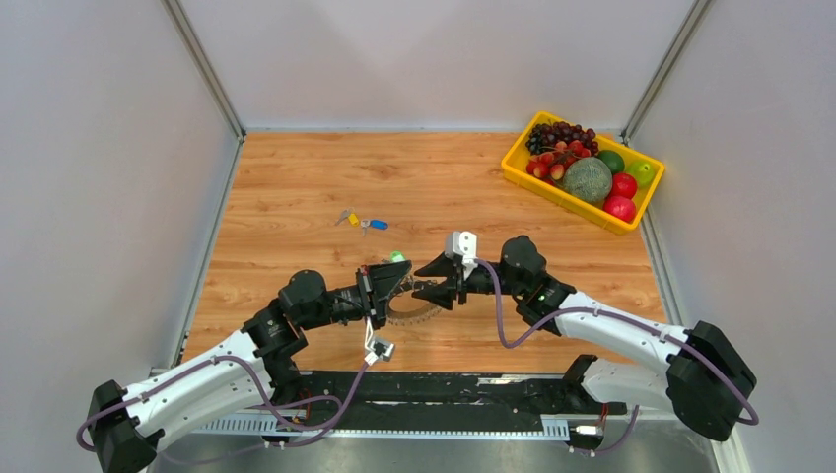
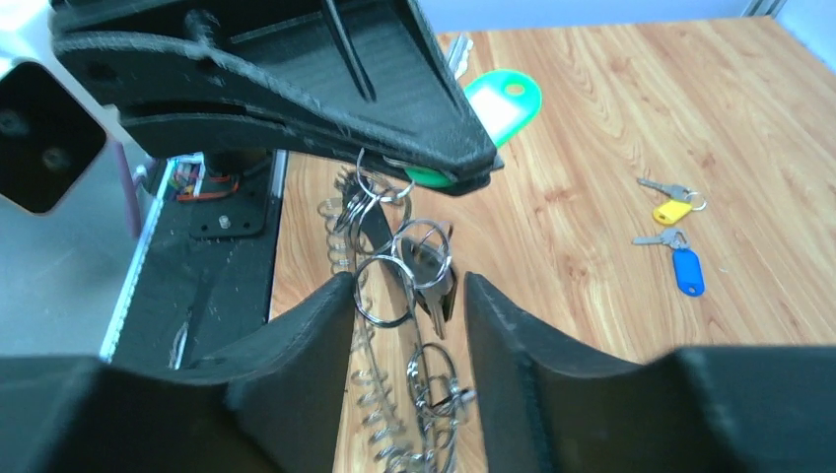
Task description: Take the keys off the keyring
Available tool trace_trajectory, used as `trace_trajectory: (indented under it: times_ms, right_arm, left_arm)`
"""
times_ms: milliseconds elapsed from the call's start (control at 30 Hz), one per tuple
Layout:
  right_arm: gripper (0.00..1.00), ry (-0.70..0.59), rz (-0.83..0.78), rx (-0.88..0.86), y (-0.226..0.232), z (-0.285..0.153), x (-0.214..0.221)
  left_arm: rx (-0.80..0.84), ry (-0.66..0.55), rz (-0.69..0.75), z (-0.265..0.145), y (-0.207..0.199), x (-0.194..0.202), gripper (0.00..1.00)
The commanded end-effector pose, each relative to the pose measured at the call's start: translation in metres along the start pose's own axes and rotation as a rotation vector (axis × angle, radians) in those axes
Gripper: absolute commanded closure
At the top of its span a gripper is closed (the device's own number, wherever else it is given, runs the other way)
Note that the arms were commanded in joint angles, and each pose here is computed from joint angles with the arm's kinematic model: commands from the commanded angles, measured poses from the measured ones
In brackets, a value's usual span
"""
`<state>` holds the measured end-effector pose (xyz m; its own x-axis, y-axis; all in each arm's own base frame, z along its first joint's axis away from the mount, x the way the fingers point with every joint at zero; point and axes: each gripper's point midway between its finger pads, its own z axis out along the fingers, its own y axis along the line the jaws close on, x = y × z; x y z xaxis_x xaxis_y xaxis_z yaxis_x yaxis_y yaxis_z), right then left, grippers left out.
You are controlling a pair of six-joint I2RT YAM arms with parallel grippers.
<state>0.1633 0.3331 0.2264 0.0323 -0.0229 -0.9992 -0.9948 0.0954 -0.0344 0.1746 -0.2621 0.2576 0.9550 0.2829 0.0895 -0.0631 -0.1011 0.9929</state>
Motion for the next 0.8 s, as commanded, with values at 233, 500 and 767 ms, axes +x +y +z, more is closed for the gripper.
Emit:
trace_trajectory:
  times_ms: [233, 500, 767]
  right_arm:
    - [1.0, 0.002, -0.029, -0.147, 0.02, 0.002, -0.014]
    - [1.0, -0.021, -0.046, -0.159, 0.027, -0.005, -0.025]
    - [1.0, -0.041, -0.065, -0.157, 0.031, -0.011, -0.038]
  left_arm:
    - [-0.098, -0.018, 0.005, -0.005, 0.025, -0.005, 0.87]
    - [-0.1, -0.017, -0.018, -0.004, 0.024, -0.004, 0.82]
    - [-0.093, -0.013, -0.044, -0.003, 0.021, -0.003, 0.82]
